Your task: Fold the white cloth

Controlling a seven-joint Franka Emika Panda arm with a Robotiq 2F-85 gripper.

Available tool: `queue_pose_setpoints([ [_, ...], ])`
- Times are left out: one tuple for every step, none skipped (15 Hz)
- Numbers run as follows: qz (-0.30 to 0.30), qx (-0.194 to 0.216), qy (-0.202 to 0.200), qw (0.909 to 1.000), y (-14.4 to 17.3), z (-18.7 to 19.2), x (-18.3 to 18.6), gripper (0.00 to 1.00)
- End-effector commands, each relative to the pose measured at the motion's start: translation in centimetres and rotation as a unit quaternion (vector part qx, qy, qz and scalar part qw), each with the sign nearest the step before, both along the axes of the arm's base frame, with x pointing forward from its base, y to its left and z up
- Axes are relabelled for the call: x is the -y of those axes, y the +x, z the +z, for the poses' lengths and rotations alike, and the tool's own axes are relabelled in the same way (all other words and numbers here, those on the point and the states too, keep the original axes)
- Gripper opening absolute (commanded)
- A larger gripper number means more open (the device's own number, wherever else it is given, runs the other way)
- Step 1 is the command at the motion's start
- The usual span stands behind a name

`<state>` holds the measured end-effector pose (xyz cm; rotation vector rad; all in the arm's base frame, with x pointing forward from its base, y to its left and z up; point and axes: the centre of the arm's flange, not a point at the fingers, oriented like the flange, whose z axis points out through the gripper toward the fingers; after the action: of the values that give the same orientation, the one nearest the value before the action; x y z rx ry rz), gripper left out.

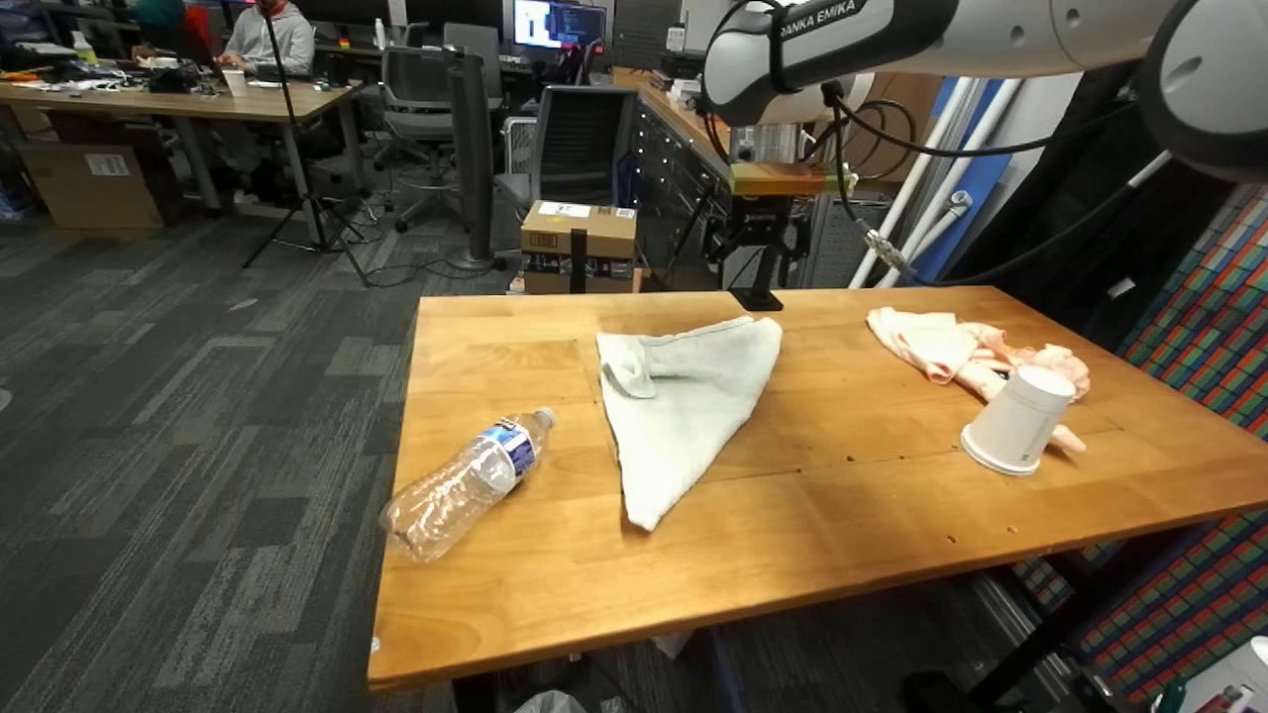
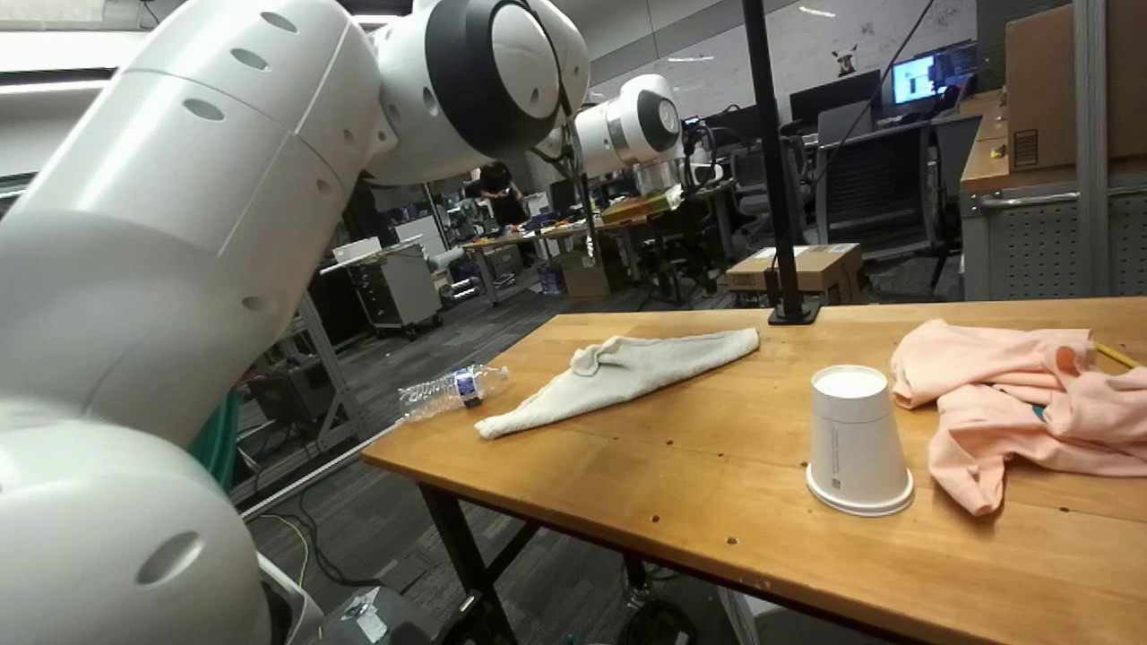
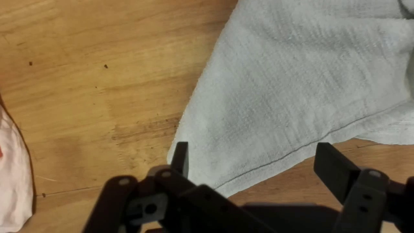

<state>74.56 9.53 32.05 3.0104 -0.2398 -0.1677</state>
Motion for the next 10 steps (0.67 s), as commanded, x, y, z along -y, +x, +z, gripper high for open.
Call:
queue_pose_setpoints([
  [0.031,0.024,0.009,0.9992,-1.3,0.0,2.2,1.00],
  [0.038,0.031,0.005,0.9988,-1.0,0.0,2.8,1.00],
  [0.043,0.038,0.002,0.9983,-0.7,-0.1,3.2,1.00],
  [0.046,0.047,-0.003,0.9979,-0.4,0.0,3.7,1.00],
  [0.046,0.056,-0.007,0.9973,-0.2,0.0,4.0,1.00],
  [0.047,0.064,-0.012,0.9968,0.0,0.1,4.3,1.00],
  [0.046,0.072,-0.016,0.9962,0.2,0.1,4.6,1.00],
  [0.044,0.079,-0.018,0.9957,0.4,-0.1,4.8,1.00],
  [0.043,0.083,-0.018,0.9955,0.6,-0.4,5.0,1.00],
  [0.042,0.082,-0.016,0.9956,0.7,-0.9,5.1,1.00],
])
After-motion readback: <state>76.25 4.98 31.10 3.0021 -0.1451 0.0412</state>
